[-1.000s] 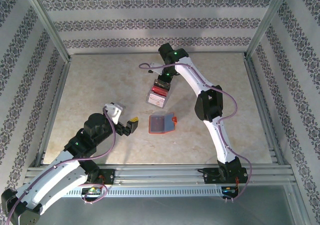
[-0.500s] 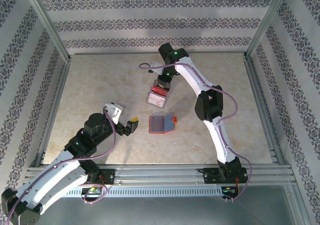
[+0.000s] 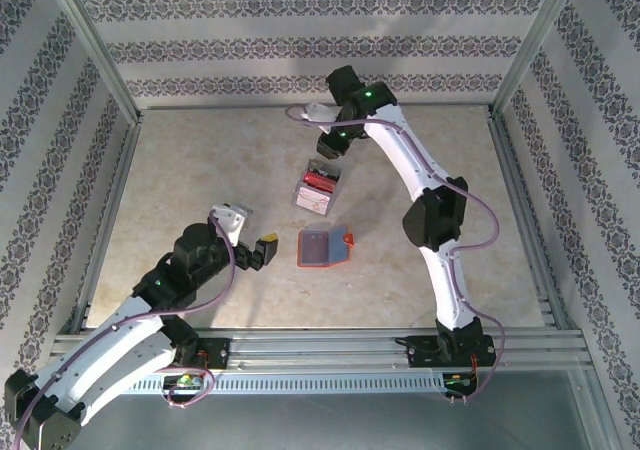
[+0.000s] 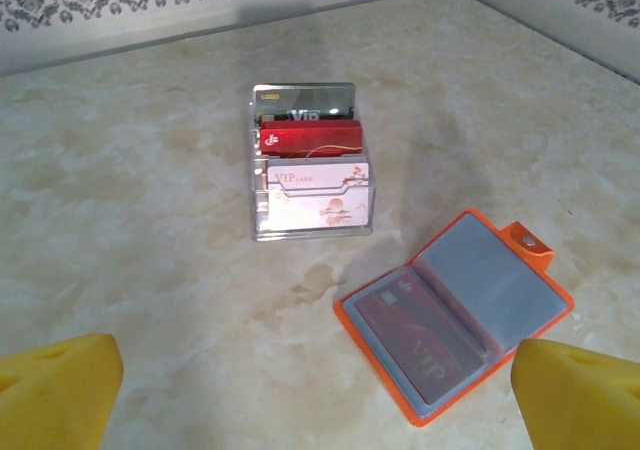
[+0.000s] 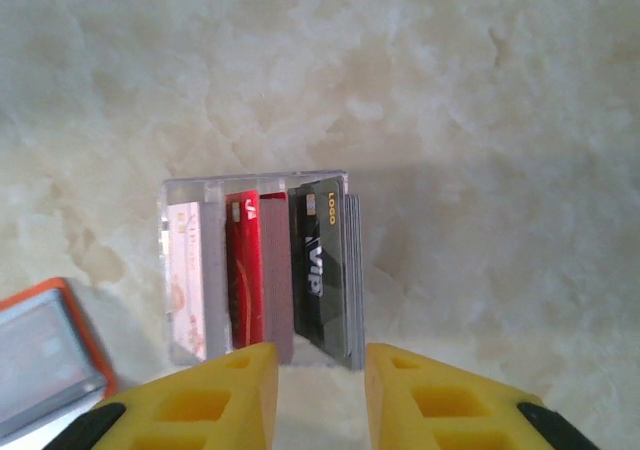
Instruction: Take the credit cards out of the card holder
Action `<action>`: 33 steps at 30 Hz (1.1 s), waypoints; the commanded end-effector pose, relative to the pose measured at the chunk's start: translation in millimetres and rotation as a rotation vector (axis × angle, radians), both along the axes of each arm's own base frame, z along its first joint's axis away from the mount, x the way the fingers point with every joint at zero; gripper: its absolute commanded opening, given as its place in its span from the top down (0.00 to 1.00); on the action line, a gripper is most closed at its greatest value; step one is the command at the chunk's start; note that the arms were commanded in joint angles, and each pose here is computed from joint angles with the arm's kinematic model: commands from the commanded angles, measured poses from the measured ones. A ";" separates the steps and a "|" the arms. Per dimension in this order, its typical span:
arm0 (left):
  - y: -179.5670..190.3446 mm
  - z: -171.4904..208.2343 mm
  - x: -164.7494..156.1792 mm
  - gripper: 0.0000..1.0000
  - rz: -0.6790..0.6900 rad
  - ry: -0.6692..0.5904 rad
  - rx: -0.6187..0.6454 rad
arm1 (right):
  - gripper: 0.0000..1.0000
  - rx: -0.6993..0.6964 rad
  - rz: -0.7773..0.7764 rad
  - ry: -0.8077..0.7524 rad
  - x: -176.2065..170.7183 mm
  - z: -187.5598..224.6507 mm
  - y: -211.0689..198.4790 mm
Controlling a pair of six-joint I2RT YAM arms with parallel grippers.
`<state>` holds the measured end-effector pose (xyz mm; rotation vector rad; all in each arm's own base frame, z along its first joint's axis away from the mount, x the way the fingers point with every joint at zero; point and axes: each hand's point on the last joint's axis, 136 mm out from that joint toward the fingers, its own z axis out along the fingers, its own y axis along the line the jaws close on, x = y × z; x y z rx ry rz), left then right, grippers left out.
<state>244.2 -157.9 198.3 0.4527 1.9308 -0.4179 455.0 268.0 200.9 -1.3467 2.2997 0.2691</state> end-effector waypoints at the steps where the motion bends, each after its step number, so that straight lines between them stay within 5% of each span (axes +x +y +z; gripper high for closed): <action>1: 8.4 9.5 4.8 0.00 0.076 0.025 -0.001 | 0.70 0.053 -0.088 0.023 -20.9 31.1 -8.4; 11: 9.4 -8.1 13.6 0.00 0.185 0.163 -0.087 | 0.69 0.209 -0.349 0.120 -76.4 47.0 -31.8; 17: -5.0 -26.2 11.5 0.01 0.191 0.329 -0.162 | 0.64 0.482 -0.470 0.208 -121.4 53.1 -36.6; 22: -26.3 -41.3 9.5 0.15 0.162 0.476 -0.238 | 0.70 0.709 -0.511 0.364 -161.2 45.5 -27.3; 27: -48.4 -59.1 10.3 0.31 0.128 0.589 -0.318 | 0.77 0.674 -0.552 0.472 -193.1 16.7 -24.7; 33: -65.6 -78.7 13.0 0.40 0.123 0.696 -0.381 | 0.79 0.626 -0.583 0.553 -221.2 -30.1 -11.8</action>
